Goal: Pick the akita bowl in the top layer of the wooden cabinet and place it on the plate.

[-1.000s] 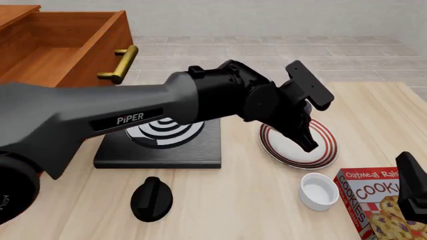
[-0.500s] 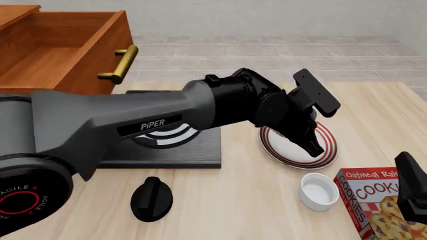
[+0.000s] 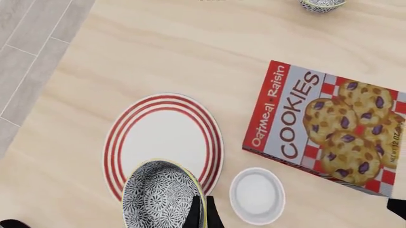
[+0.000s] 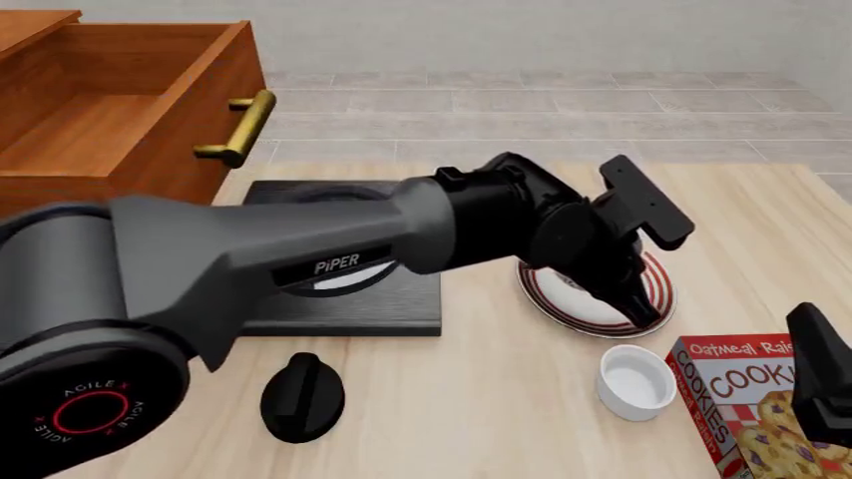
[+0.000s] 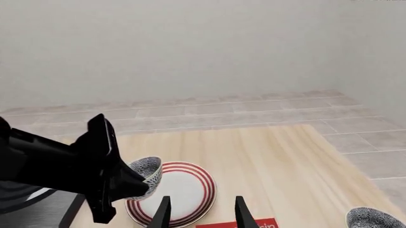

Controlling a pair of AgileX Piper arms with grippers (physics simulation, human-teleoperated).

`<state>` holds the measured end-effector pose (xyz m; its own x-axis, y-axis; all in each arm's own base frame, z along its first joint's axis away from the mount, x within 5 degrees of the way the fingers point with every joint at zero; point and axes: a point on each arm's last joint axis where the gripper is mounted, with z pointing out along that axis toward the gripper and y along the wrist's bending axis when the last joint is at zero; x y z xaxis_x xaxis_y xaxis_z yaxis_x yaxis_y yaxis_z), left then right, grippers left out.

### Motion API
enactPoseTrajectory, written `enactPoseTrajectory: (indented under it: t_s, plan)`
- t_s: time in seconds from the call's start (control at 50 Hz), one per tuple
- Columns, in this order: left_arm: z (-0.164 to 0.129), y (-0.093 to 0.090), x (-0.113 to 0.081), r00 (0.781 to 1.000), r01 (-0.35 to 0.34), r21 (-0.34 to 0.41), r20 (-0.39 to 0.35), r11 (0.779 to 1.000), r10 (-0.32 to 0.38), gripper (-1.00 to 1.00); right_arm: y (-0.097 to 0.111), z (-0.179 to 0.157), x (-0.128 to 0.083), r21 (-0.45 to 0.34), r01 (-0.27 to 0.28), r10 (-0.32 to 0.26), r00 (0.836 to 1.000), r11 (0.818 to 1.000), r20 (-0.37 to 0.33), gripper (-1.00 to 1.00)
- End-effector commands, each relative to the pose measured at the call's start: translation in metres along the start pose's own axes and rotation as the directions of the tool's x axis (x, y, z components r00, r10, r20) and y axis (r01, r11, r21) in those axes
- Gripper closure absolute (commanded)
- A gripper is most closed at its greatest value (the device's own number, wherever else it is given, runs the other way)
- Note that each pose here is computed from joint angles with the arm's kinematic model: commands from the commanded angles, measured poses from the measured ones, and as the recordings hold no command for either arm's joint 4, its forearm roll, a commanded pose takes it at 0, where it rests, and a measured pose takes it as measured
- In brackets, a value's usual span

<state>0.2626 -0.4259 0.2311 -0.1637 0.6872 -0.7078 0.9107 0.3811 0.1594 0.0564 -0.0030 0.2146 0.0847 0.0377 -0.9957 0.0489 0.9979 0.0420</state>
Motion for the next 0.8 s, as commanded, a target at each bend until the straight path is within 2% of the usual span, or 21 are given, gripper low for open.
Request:
enactPoseTrajectory:
  t_s: [0.02, 0.46, 0.8]
  plan:
    - [0.002, -0.002, -0.007, 1.0, 0.014, 0.002, 0.01, 1.0, -0.014, 1.0, 0.0, 0.0, 0.0, -0.004, 0.005, -0.005, 1.0, 1.0, 0.003, -1.0]
    - [0.024, -0.015, -0.023, 0.996, 0.092, 0.023, 0.014, 0.996, -0.092, 1.0, 0.0, 0.0, 0.0, -0.005, 0.007, -0.007, 1.0, 1.0, -0.002, -1.0]
    - [0.046, -0.003, -0.009, 0.994, 0.109, 0.007, -0.021, 0.994, -0.109, 1.0, 0.0, 0.0, 0.0, -0.004, 0.005, -0.005, 1.0, 1.0, -0.006, -1.0]
